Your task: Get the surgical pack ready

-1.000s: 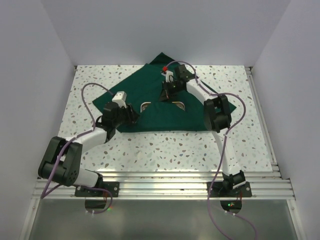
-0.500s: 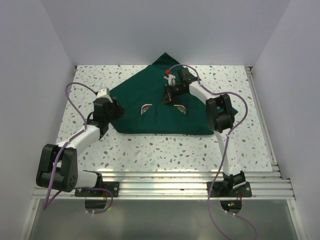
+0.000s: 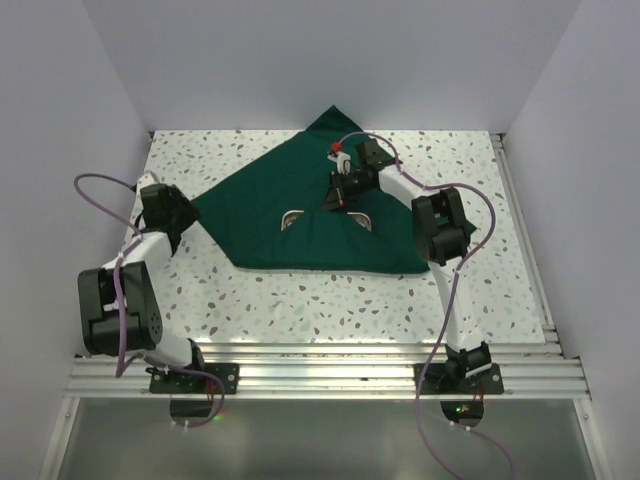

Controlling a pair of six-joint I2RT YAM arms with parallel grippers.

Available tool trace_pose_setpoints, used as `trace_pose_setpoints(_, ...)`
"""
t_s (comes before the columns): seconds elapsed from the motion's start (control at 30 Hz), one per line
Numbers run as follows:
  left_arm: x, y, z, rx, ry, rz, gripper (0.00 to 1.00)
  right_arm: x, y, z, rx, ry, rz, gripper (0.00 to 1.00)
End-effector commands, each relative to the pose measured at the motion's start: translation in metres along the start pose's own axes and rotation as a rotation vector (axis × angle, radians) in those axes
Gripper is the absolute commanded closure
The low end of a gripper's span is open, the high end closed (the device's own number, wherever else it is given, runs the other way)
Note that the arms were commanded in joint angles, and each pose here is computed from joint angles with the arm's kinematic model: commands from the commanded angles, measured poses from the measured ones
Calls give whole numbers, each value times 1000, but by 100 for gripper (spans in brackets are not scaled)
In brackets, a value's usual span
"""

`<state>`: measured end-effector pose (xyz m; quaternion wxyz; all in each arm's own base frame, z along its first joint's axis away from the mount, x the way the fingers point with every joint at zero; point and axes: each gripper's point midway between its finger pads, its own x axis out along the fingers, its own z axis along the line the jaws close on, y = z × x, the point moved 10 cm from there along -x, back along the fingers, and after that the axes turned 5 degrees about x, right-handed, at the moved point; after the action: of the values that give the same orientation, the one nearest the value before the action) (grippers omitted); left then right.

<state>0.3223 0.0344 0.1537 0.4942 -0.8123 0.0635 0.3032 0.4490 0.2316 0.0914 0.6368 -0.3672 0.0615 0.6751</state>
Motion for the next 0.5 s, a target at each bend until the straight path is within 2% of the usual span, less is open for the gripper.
trace_pose_setpoints(0.0, 19, -17, 10, -64, 40, -6, 40, 6, 13, 2, 10, 61, 49, 100)
trace_pose_setpoints(0.17, 45, -17, 23, -113, 54, 34, 40, 5, 12, 4, 5, 53, 48, 100)
trace_pose_setpoints(0.47, 82, -11, 24, -104, 111, 41, 36, 5, 11, 5, 3, 37, 58, 100)
